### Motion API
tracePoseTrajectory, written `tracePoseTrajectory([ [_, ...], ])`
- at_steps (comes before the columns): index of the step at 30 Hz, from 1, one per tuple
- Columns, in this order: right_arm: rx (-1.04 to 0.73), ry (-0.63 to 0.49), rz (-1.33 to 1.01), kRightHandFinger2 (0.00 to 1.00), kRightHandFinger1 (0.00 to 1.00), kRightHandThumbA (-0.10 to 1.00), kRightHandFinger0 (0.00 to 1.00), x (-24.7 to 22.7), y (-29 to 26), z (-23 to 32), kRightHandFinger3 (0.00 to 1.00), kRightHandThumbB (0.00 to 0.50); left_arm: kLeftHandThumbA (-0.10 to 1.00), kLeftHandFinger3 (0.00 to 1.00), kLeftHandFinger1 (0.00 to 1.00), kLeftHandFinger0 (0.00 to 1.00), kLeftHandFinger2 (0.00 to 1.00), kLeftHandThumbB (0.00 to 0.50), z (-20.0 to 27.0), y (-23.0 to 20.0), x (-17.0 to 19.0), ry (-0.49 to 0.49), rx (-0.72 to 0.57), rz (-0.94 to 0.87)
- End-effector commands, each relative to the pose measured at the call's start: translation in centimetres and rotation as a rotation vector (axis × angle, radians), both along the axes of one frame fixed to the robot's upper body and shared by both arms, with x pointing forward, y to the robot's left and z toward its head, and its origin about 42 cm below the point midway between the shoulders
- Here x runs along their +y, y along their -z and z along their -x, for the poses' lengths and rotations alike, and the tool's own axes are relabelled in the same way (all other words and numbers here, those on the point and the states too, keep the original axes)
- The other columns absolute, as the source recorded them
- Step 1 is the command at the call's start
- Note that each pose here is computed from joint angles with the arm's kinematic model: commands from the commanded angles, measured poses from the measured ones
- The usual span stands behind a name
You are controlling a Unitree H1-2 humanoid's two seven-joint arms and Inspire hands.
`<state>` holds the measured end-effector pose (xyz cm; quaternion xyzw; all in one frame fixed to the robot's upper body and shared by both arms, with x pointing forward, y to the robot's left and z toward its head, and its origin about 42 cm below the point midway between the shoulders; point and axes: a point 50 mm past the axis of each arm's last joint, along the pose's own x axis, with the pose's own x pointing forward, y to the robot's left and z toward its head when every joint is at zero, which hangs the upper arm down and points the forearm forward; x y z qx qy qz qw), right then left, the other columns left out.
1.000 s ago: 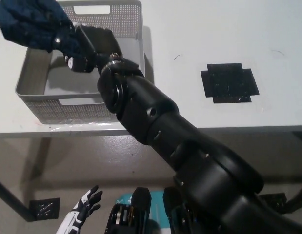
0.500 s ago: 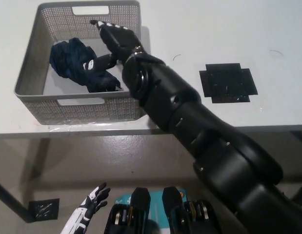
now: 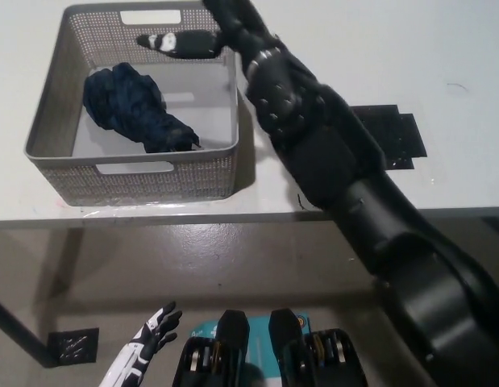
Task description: Use the right hand to pick up a umbrella on the right side and place it into a container on the lft side
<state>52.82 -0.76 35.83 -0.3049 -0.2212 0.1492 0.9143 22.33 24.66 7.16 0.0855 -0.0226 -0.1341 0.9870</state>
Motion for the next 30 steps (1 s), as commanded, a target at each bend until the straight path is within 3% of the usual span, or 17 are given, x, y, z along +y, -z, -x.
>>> tracePoseTrajectory([
  [1, -0.261, -0.003, -0.542, 1.0, 1.0, 1.0, 1.0, -11.5, -2.6, 8.2, 1.0, 0.338, 1.0, 1.0, 1.0, 1.0, 1.0, 0.092, 0.7, -0.5, 1.2, 0.023, -0.03, -0.041],
  [2, -0.282, 0.002, -0.581, 1.0, 1.0, 1.0, 1.0, -12.5, -1.4, 9.5, 1.0, 0.32, 1.0, 1.0, 1.0, 1.0, 1.0, 0.09, 0.9, -0.4, 1.4, 0.029, -0.032, -0.049],
  [5, -0.307, -0.034, -0.702, 1.0, 1.0, 1.0, 1.0, -14.8, 0.8, 13.2, 1.0, 0.326, 1.0, 1.0, 1.0, 1.0, 1.0, 0.087, 1.1, -0.4, 1.3, 0.027, -0.029, -0.054],
  [8, -0.306, -0.06, -0.795, 1.0, 1.0, 1.0, 1.0, -15.9, 2.5, 16.6, 1.0, 0.386, 1.0, 1.0, 1.0, 1.0, 1.0, 0.084, 0.9, -0.2, 1.2, 0.003, -0.019, -0.061],
  [10, -0.299, -0.068, -0.792, 1.0, 1.0, 1.0, 1.0, -16.6, 4.2, 18.5, 1.0, 0.37, 1.0, 1.0, 1.0, 1.0, 1.0, 0.081, 0.7, -0.2, 1.4, -0.001, -0.024, -0.058],
  [15, -0.263, 0.0, -0.758, 1.0, 1.0, 1.0, 1.0, -17.6, 9.1, 22.3, 1.0, 0.408, 1.0, 1.0, 1.0, 1.0, 1.0, 0.082, 0.7, -0.1, 1.5, -0.007, -0.023, -0.056],
  [24, -0.081, 0.101, -0.72, 1.0, 1.0, 1.0, 1.0, -19.0, 17.6, 26.9, 1.0, 0.315, 1.0, 1.0, 1.0, 1.0, 1.0, 0.08, 0.3, 0.1, 1.4, -0.001, -0.022, -0.059],
  [28, 0.017, 0.158, -0.719, 1.0, 1.0, 1.0, 1.0, -19.7, 20.9, 27.7, 1.0, 0.327, 1.0, 1.0, 1.0, 1.0, 1.0, 0.083, 0.1, 0.1, 1.4, 0.0, -0.022, -0.056],
  [30, 0.058, 0.183, -0.706, 1.0, 1.0, 1.0, 1.0, -20.2, 23.1, 27.8, 1.0, 0.299, 1.0, 1.0, 1.0, 1.0, 1.0, 0.094, 0.1, 0.2, 1.4, 0.002, -0.02, -0.058],
])
